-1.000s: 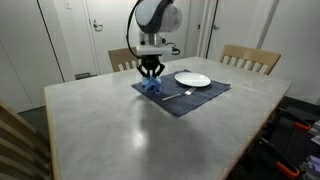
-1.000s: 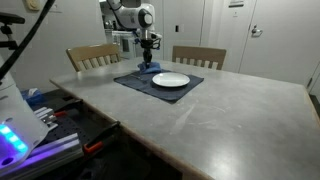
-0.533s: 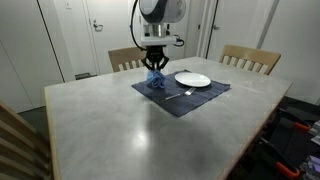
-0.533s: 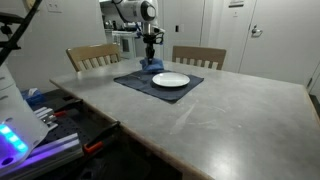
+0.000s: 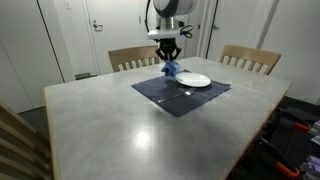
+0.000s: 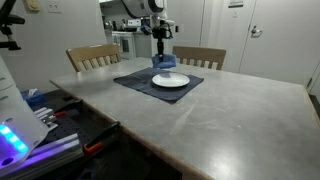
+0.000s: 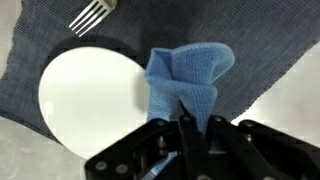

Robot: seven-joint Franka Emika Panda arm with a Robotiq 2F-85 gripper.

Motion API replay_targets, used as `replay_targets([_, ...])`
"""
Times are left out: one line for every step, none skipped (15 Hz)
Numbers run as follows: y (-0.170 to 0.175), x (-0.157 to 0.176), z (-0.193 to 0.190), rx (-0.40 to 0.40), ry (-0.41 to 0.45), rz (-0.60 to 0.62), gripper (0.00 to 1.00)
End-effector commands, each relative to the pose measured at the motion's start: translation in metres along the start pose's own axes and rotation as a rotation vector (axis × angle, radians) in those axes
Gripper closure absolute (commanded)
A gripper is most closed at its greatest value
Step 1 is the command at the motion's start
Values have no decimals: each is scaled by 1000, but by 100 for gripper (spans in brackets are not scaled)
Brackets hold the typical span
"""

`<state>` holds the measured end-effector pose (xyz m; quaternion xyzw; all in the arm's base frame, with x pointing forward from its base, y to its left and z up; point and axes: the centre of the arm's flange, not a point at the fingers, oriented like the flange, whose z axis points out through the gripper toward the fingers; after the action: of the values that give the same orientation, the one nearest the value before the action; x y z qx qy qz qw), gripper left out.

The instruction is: Pick up the blue towel from the table, wipe the white plate with it and put the towel back on the table.

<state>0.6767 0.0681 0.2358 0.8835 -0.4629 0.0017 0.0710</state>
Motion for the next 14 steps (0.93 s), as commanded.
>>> replay_targets([44, 2, -6, -62, 67, 185, 97])
replay_targets([53, 5, -4, -83, 80, 225, 97])
replay_targets([61, 8, -5, -102, 93, 264, 97])
replay_targets([68, 9, -2, -120, 104, 294, 97])
replay_targets([75, 8, 0, -156, 111, 326, 97])
replay_targets([81, 7, 2, -190, 104, 342, 97])
replay_targets([89, 5, 2, -223, 102, 371, 97])
replay_targets([95, 4, 5, -257, 96, 396, 97])
replay_targets([101, 2, 5, -278, 94, 419, 97])
replay_targets([104, 0, 8, -294, 90, 442, 97])
replay_targets([106, -2, 11, -307, 92, 475, 97])
replay_targets([108, -3, 14, -319, 90, 506, 97])
replay_targets([110, -3, 17, -323, 84, 535, 97])
replay_targets([111, -2, 21, -322, 78, 561, 97])
